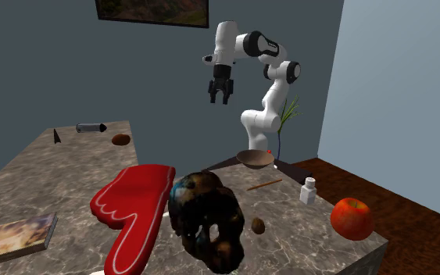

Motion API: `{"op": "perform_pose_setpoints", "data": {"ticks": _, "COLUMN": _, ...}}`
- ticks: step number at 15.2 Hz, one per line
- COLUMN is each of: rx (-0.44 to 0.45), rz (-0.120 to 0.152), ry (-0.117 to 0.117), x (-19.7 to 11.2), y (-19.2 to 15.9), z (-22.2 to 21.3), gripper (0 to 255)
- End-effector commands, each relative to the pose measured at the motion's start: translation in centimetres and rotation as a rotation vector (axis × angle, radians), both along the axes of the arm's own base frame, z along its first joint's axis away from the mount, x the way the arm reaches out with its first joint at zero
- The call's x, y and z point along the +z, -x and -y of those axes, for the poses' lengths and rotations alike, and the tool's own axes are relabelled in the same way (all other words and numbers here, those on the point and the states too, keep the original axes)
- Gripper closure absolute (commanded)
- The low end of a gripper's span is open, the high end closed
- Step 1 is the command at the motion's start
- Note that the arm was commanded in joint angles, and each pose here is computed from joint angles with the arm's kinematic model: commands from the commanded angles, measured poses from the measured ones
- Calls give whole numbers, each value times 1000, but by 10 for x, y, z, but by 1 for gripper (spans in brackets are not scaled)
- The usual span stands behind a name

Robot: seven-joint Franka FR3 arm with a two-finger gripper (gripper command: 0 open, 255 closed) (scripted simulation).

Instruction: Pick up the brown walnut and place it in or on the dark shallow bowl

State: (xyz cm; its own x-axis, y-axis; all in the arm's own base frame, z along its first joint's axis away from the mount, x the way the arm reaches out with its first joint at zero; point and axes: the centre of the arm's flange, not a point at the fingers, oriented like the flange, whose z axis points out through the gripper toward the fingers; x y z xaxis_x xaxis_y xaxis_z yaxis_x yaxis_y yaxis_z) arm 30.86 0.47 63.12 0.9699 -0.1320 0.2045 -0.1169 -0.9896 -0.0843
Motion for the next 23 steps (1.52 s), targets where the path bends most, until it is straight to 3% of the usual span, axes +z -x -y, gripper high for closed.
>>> {"op": "perform_pose_setpoints", "data": {"ticks": 1, "rx": 0, "rz": 0, "ry": 0, "x": 0, "y": 0, "z": 0, "gripper": 0}}
{"op": "perform_pose_setpoints", "data": {"ticks": 23, "rx": 45, "rz": -98, "ry": 4, "x": -139, "y": -140, "z": -220, "gripper": 0}}
